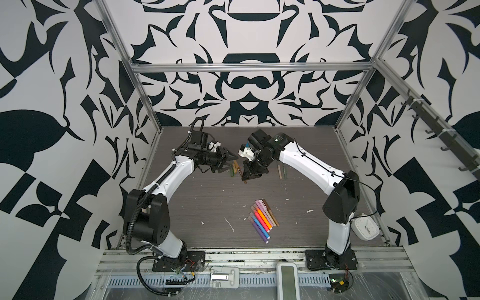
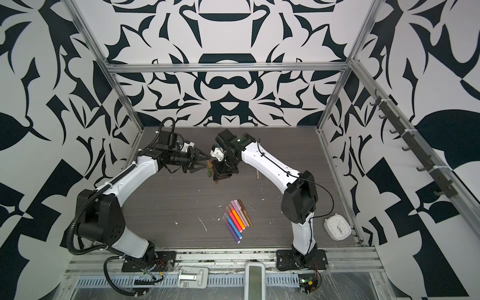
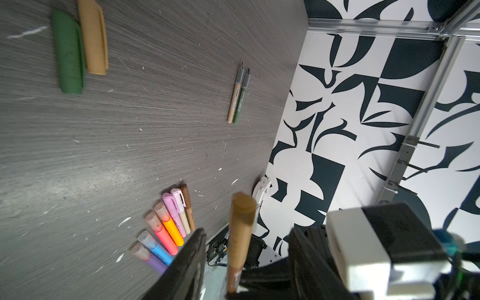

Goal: Open the pen caps

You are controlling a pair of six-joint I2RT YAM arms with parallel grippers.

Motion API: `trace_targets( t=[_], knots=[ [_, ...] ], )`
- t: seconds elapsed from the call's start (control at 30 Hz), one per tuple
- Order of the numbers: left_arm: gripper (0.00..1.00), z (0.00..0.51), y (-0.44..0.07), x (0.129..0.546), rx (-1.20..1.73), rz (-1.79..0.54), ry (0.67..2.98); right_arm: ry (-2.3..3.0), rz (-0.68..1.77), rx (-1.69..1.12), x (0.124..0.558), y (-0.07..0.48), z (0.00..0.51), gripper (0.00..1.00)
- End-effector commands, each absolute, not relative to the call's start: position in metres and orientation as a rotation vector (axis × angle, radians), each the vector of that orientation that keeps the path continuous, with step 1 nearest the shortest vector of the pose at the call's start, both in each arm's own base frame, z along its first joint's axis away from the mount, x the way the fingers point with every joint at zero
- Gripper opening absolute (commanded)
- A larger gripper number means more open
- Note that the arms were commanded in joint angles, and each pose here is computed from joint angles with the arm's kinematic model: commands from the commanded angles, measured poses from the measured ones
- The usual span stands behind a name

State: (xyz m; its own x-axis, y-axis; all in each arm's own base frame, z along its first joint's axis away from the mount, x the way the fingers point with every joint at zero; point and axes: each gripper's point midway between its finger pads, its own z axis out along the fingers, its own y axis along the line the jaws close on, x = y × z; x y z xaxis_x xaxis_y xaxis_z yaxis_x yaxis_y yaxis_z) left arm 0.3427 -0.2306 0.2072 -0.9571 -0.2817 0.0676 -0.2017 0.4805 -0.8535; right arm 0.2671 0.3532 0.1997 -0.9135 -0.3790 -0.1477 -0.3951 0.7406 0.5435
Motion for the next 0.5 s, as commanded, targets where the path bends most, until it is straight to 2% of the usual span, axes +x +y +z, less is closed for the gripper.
trace_targets(
  t=[0.0, 0.2, 0.4, 0.47],
  knots=[
    [0.52, 0.203, -0.222, 0.341, -0.382, -1.377, 2.695, 2.872, 0.949, -0.701, 0.256, 0.357, 0.222, 0.00],
    [0.40, 0.204, -0.220, 0.343, -0.352, -1.320, 2.709, 2.864, 0.950, -0.699, 0.256, 0.362, 0.228, 0.00],
    [0.39, 0.202, -0.223, 0.337, -0.323, -1.281, 2.739, 2.845, 0.973, -0.700, 0.259, 0.371, 0.237, 0.00],
    [0.31, 0.201, -0.223, 0.335, -0.320, -1.274, 2.745, 2.840, 0.983, -0.700, 0.259, 0.373, 0.240, 0.00]
  ],
)
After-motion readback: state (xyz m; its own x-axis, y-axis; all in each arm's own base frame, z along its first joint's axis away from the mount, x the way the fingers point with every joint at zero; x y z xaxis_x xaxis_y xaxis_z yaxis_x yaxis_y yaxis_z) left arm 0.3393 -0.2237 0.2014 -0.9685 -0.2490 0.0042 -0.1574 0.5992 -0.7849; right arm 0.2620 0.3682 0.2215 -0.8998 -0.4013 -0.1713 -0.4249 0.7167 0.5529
